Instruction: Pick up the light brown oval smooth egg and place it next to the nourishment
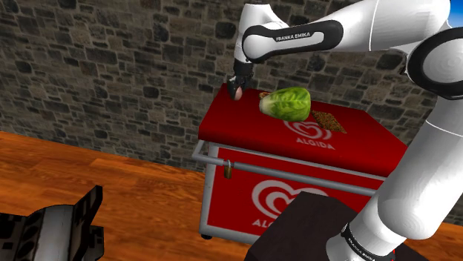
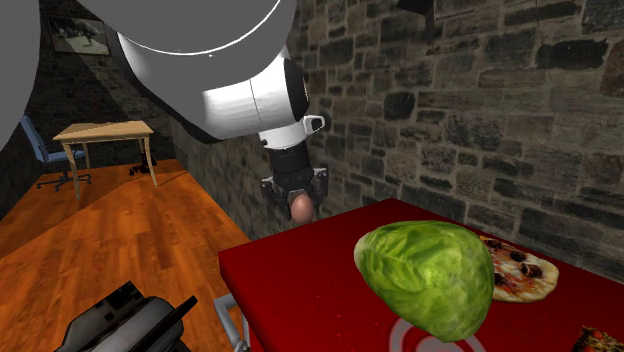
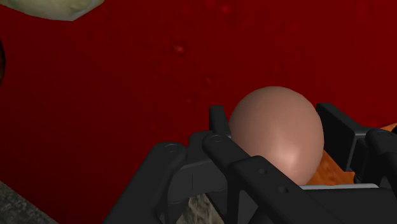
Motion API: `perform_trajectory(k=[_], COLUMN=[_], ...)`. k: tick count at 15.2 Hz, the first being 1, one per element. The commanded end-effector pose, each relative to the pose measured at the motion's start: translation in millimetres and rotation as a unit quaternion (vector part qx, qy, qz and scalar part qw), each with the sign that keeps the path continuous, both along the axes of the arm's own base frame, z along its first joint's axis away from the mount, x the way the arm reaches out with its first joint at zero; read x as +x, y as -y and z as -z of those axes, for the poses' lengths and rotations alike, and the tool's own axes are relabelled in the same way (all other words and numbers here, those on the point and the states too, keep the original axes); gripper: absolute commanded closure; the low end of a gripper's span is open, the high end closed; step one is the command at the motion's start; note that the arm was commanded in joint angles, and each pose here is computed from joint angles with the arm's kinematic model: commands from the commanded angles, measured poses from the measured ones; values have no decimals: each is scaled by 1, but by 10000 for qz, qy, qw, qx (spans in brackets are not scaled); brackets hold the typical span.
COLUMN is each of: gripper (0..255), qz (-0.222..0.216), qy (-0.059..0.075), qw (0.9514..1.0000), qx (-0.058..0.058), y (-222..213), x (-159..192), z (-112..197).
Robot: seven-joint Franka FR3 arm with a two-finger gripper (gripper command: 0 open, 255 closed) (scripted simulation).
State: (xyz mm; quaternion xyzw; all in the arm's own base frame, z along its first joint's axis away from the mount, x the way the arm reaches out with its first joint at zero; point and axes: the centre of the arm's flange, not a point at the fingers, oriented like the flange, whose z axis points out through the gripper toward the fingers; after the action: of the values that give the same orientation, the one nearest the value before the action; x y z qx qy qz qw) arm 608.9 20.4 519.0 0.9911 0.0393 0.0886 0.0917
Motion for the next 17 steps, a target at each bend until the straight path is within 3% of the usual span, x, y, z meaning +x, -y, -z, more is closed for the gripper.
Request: perform_trajectory(k=[1,12,17], gripper=[255,255,255], qz=[0,0,0], qy=[-1,-1,-1], qw=[10000,10000,10000], qx=[0,0,0], y=[-1,-1,41], x=[1,1,-50], z=[-11,-64,-65])
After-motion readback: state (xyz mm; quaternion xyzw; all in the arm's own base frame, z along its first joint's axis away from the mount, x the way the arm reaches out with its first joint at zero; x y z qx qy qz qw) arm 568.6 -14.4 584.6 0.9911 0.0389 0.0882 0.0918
